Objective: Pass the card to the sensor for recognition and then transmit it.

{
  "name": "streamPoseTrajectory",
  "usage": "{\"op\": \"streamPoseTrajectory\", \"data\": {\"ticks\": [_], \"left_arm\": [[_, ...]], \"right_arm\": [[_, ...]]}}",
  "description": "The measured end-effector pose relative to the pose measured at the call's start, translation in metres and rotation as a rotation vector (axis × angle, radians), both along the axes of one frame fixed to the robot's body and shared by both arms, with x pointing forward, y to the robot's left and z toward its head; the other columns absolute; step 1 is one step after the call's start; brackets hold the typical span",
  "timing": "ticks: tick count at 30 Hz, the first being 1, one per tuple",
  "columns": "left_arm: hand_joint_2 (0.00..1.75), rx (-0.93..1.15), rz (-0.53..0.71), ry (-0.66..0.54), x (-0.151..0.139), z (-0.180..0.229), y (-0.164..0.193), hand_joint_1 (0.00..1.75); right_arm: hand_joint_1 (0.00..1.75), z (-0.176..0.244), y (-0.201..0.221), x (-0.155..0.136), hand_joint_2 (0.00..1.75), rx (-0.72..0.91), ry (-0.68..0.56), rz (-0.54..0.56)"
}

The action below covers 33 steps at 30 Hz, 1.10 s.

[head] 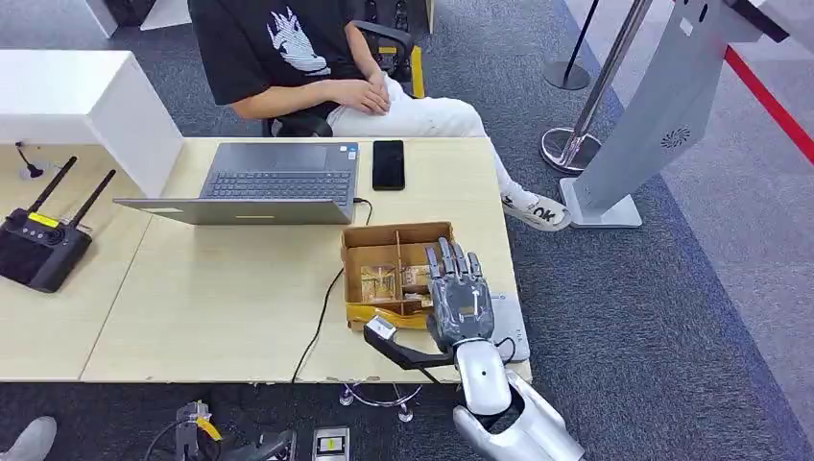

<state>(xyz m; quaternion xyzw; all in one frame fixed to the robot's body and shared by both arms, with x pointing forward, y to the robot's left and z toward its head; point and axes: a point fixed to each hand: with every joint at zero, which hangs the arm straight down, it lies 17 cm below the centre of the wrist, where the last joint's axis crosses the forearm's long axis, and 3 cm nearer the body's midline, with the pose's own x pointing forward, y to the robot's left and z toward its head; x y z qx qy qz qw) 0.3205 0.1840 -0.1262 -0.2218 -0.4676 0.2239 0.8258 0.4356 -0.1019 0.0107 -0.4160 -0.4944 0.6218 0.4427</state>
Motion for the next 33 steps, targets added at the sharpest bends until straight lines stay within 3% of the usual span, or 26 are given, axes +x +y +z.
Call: {"op": "streamPoseTrajectory", "data": {"ticks": [8, 9, 10, 11, 33], "left_arm": [[1.75, -0.002, 0.024, 0.005, -0.002, -0.002, 0.006, 0.00], [1.75, -0.001, 0.041, 0.014, -0.005, -0.005, 0.011, 0.00], [1.75, 0.002, 0.057, 0.020, -0.008, -0.007, 0.015, 0.00], [1.75, 0.003, 0.060, 0.022, -0.009, -0.008, 0.016, 0.00], [1.75, 0.009, 0.077, 0.023, -0.011, -0.010, 0.020, 0.00]], "right_arm": [[0.00, -0.006, -0.005, 0.000, 1.75, -0.021, 0.012, -0.011], [0.14, -0.007, -0.006, 0.002, 1.75, -0.035, 0.007, -0.010], [1.68, -0.007, -0.007, 0.003, 1.75, -0.042, 0.007, -0.005], [1.75, -0.008, -0.007, 0.003, 1.75, -0.042, 0.007, -0.004], [1.75, -0.008, -0.017, 0.009, 1.75, -0.024, 0.023, -0.032]]}}
